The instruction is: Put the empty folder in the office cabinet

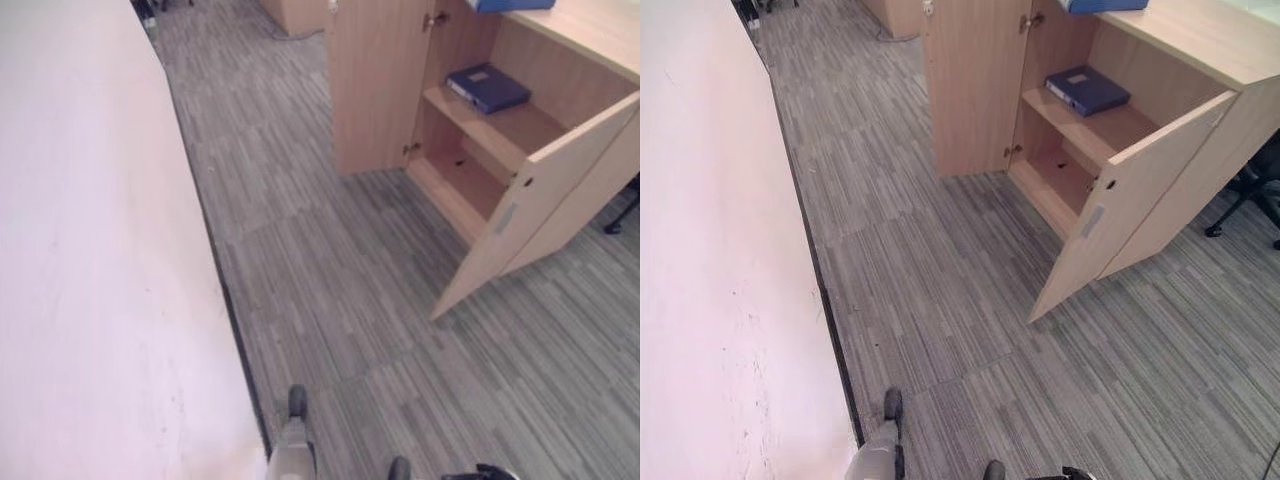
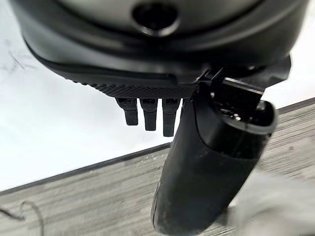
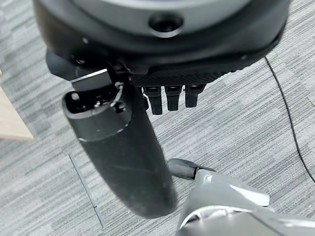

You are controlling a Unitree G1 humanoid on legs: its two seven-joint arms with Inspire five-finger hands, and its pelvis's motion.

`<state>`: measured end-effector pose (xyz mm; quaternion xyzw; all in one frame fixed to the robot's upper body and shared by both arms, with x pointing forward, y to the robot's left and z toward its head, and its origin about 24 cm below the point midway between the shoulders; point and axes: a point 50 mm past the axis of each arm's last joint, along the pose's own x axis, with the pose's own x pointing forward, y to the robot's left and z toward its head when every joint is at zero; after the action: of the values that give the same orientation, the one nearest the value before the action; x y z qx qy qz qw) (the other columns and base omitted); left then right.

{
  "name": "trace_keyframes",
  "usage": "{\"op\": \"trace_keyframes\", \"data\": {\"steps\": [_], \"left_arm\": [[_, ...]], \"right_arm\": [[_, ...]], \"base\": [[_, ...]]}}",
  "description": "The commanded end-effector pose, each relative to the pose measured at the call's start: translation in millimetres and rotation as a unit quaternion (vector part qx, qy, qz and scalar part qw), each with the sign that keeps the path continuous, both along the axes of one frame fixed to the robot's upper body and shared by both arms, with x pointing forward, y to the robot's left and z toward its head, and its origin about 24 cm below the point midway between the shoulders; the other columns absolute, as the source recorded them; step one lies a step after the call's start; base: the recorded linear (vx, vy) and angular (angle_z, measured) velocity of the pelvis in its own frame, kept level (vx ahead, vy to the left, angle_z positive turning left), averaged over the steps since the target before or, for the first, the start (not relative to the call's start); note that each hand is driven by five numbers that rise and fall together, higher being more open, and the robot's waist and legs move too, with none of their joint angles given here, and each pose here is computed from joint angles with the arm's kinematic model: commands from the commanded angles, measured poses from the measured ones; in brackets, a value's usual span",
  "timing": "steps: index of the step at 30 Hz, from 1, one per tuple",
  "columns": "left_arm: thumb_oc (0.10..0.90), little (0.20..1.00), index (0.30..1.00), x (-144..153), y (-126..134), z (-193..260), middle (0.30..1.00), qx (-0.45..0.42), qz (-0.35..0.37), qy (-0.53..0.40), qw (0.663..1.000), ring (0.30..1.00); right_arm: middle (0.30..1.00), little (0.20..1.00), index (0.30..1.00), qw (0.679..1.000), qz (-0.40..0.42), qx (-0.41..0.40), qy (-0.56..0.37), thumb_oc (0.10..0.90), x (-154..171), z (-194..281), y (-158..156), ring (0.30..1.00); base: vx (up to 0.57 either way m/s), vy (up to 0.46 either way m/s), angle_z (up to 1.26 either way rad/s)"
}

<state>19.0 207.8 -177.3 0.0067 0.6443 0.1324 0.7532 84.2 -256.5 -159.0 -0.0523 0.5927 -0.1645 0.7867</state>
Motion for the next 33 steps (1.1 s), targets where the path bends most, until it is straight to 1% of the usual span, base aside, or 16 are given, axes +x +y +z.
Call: {"op": "trace_keyframes", "data": {"steps": [1, 7, 10, 12, 17, 19, 20, 21, 22, 24, 26, 30, 33], "left_arm": [[0.8, 0.9, 0.9, -15.5, 16.7, 2.9, 0.9, 0.028, 0.021, 0.015, 0.999, 0.9], [0.8, 0.9, 0.9, -14.8, 26.7, 5.1, 0.9, 0.04, 0.009, 0.015, 0.999, 0.9], [0.8, 0.9, 0.9, -13.9, 29.0, 5.6, 0.9, 0.042, 0.007, 0.014, 0.999, 0.9], [0.8, 0.9, 0.9, -15.8, 30.5, 5.9, 0.9, 0.042, 0.001, 0.019, 0.999, 0.9], [0.8, 0.9, 0.9, -25.3, 34.8, 6.9, 0.9, 0.044, -0.014, 0.036, 0.998, 0.9], [0.8, 0.9, 0.9, -26.5, 38.4, 7.9, 0.9, 0.05, -0.017, 0.04, 0.998, 0.9], [0.8, 0.9, 0.9, -25.4, 39.9, 8.3, 0.9, 0.052, -0.018, 0.038, 0.998, 0.9], [0.8, 0.9, 0.9, -21.1, 40.6, 8.5, 0.9, 0.053, -0.015, 0.028, 0.998, 0.9], [0.8, 0.9, 0.9, -20.7, 40.3, 8.4, 0.9, 0.053, -0.015, 0.028, 0.998, 0.9], [0.8, 0.9, 0.9, -18.4, 40.1, 8.4, 0.9, 0.053, -0.014, 0.023, 0.998, 0.9], [0.8, 0.9, 0.9, -18.0, 39.7, 8.2, 0.9, 0.051, -0.016, 0.023, 0.998, 0.9], [0.8, 0.9, 0.9, -17.6, 39.8, 8.2, 0.9, 0.048, -0.015, 0.025, 0.998, 0.9], [0.8, 0.9, 0.9, -21.2, 36.8, 7.4, 0.9, 0.046, -0.015, 0.031, 0.998, 0.9]], "right_arm": [[0.9, 0.9, 0.9, 1.0, 0.022, -0.011, -0.002, 0.8, -4.2, 1.9, -8.1, 0.9], [0.9, 0.9, 0.9, 0.999, 0.041, 0.007, 0.032, 0.8, -16.6, -3.6, 1.7, 0.9], [0.9, 0.9, 0.9, 0.998, 0.045, 0.009, 0.033, 0.8, -15.7, -4.1, 3.9, 0.9], [0.9, 0.9, 0.9, 0.999, 0.044, 0.011, 0.022, 0.8, -9.2, -3.0, 4.3, 0.9], [0.9, 0.9, 0.9, 0.998, 0.059, 0.009, -0.023, 0.8, 15.3, 2.3, 6.7, 0.9], [0.9, 0.9, 0.9, 0.996, 0.068, 0.011, -0.048, 0.8, 30.9, 5.7, 10.9, 0.9], [0.9, 0.9, 0.9, 0.995, 0.075, 0.013, -0.065, 0.8, 40.8, 8.5, 12.6, 0.9], [0.9, 0.9, 0.9, 0.992, 0.082, 0.013, -0.099, 0.8, 61.0, 15.4, 14.7, 0.9], [0.9, 0.9, 0.9, 0.992, 0.082, 0.012, -0.099, 0.8, 61.5, 15.6, 14.5, 0.9], [0.9, 0.9, 0.9, 0.989, 0.089, 0.012, -0.121, 0.8, 76.8, 21.3, 16.7, 0.9], [0.9, 0.9, 0.9, 0.987, 0.093, 0.013, -0.131, 0.8, 84.2, 24.2, 18.2, 0.9], [0.9, 0.9, 0.9, 0.99, 0.079, 0.013, -0.114, 0.8, 74.2, 20.2, 14.5, 0.9], [0.9, 0.9, 0.9, 0.993, 0.069, 0.007, -0.092, 0.8, 58.8, 15.6, 8.0, 0.9]], "base": [[0.45, 0.318, -0.75], [0.26, 0.242, -0.44], [0.19, 0.249, -0.09], [0.21, 0.3, 0.06], [0.23, 0.342, 0.31], [0.22, 0.196, 0.28], [0.29, 0.138, -0.16], [0.22, 0.083, -0.26], [0.19, 0.021, -0.25], [0.17, -0.072, 0.07], [0.31, -0.117, 0.38], [0.34, -0.138, 0.48], [0.31, -0.169, 0.93]]}}
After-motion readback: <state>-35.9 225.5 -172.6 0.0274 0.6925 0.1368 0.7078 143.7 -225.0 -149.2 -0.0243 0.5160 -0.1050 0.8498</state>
